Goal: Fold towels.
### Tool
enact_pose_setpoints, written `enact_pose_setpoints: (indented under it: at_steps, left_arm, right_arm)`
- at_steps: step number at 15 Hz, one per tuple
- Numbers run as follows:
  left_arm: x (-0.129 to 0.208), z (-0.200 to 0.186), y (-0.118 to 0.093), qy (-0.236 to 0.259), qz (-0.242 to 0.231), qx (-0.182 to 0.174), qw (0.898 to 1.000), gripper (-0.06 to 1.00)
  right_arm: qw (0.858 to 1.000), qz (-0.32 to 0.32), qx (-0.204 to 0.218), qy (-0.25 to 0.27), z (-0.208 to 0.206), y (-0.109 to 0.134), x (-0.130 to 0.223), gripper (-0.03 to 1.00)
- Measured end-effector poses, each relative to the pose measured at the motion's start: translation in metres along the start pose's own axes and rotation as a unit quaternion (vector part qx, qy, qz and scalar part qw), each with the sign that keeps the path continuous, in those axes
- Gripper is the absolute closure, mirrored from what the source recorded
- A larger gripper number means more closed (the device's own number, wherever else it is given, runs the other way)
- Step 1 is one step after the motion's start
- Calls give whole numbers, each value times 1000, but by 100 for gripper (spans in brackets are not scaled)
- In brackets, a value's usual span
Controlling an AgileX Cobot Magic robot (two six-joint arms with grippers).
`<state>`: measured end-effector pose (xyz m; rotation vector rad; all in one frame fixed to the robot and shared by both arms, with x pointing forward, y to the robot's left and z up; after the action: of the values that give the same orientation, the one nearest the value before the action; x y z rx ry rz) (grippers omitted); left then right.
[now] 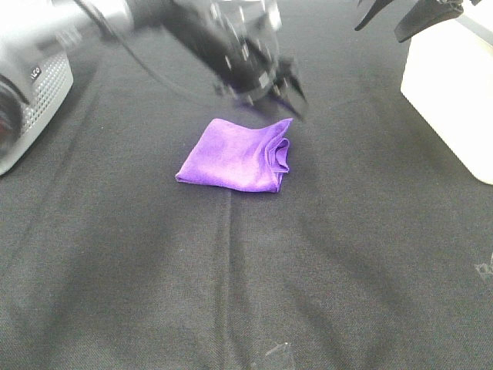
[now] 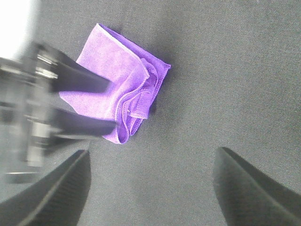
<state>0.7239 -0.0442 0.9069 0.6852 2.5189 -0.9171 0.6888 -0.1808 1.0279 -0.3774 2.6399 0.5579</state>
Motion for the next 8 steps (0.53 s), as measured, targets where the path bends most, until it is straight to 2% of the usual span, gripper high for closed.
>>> enact_pose_setpoints:
  at_steps: [3,8]
  left_arm:
    - [8,7,12,16,0,-17,1000,34]
    - [26,43,35,28,-33,-16,999,34]
  right_arm:
    - [1000,0,0,0,0,0,0,26]
    - [1000,0,0,0,0,0,0,26]
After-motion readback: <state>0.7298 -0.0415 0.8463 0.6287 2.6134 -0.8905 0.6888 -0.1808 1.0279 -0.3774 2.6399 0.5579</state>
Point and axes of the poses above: a point on each arm's last joint axis where the gripper is mounted, z pointing out along that axis toward the gripper, y along the wrist's bending axis when the last joint is at zero, x = y × z, the point moved 9 cm from there along z, pointing out along that axis toward the gripper, and after that the axes turned 4 degrees about -z, right-handed, at the moved point
